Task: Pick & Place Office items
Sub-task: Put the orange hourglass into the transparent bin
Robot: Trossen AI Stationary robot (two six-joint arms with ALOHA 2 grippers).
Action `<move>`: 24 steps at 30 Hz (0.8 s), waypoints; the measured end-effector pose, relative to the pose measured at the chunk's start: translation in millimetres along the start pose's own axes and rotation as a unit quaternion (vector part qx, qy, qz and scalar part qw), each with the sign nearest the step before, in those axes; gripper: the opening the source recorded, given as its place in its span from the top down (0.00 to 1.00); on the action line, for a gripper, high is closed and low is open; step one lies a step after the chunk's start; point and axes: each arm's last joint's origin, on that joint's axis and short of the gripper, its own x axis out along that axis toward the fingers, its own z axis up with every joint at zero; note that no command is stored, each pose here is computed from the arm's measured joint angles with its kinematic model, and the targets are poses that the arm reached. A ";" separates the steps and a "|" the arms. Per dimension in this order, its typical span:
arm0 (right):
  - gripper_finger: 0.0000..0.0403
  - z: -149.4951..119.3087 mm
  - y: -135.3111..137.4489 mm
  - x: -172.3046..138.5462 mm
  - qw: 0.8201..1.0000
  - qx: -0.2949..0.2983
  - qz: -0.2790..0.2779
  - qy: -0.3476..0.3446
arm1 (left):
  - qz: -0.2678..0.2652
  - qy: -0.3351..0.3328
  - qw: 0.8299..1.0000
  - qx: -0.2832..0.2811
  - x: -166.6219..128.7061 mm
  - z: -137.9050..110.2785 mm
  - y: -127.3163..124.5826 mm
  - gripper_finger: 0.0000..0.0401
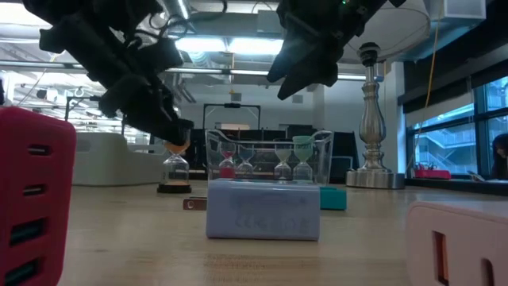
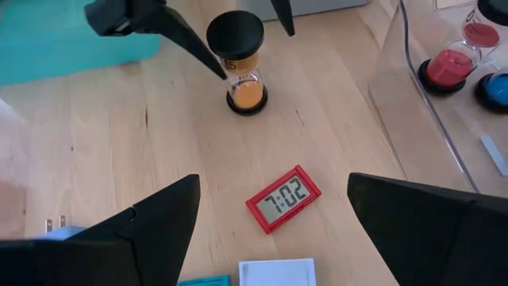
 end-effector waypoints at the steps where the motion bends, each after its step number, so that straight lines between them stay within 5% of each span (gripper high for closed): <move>1: 0.20 0.0 0.0 0.0 1.000 -0.001 0.000 0.000 | -0.002 0.010 1.000 -0.013 0.3 -1.8 0.8 0.21; 17: 0.20 0.6 -1.3 0.3 1.000 -0.011 -0.002 -0.001 | -0.047 -0.006 0.994 -0.102 0.7 2.9 -1.1 0.21; 24: 0.19 0.6 -1.3 0.3 1.000 -0.010 -0.002 -0.001 | -0.050 -0.009 0.990 -0.128 -1.8 4.4 -0.1 0.31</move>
